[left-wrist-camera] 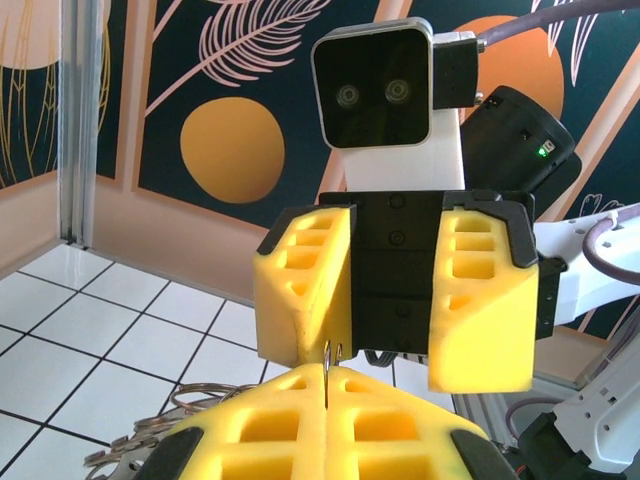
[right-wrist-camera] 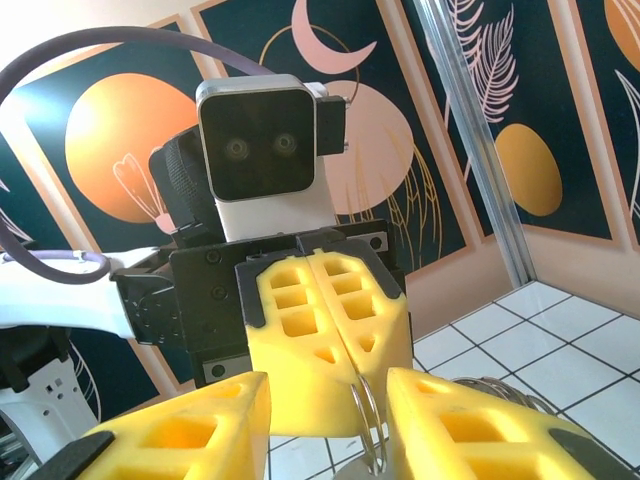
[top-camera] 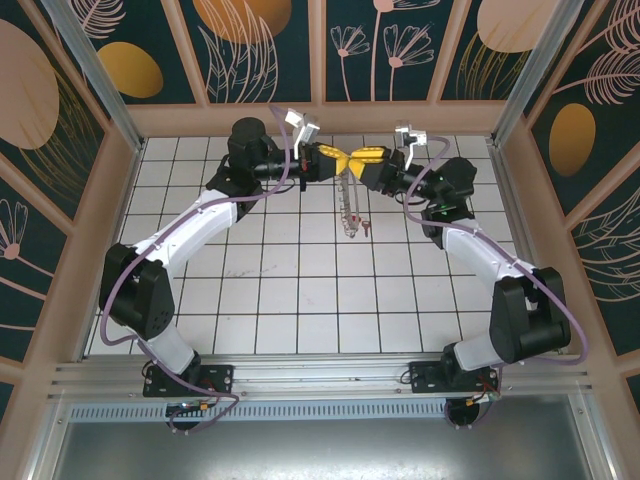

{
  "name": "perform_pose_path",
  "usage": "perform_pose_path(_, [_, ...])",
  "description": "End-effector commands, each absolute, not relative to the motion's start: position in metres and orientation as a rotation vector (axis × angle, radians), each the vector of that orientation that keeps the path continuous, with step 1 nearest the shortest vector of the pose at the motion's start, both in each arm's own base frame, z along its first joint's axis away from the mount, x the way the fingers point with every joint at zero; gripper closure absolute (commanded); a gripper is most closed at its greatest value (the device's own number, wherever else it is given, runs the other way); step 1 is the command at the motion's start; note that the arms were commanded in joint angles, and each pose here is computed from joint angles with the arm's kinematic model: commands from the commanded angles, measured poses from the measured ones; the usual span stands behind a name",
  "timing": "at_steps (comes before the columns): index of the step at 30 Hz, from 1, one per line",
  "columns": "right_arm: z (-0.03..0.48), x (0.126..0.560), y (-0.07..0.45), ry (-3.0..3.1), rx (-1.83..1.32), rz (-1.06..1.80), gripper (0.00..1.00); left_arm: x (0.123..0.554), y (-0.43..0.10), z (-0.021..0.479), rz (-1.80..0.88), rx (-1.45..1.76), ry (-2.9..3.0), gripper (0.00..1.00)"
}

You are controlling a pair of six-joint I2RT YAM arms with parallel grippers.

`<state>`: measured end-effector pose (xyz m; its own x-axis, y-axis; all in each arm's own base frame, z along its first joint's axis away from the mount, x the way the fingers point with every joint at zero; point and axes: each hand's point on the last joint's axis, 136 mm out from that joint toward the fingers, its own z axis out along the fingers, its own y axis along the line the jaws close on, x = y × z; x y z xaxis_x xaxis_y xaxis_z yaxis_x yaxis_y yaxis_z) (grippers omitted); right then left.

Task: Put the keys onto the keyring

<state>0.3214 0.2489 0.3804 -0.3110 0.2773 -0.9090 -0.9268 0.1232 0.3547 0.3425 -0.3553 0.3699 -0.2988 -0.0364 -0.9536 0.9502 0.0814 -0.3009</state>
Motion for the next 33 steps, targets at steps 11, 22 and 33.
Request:
perform_pose_path(11, [0.372,0.313,0.25,1.311,-0.741,1.413,0.77,0.336,-0.357,0.387,-1.379,0.999,1.364,1.0])
perform_pose_path(22, [0.378,0.316,0.25,1.297,-0.731,1.403,0.82,0.334,-0.357,0.383,-1.394,1.011,1.37,1.0])
perform_pose_path(33, [0.383,0.321,0.25,1.286,-0.717,1.4,1.0,0.332,-0.358,0.38,-1.409,1.026,1.375,1.0])
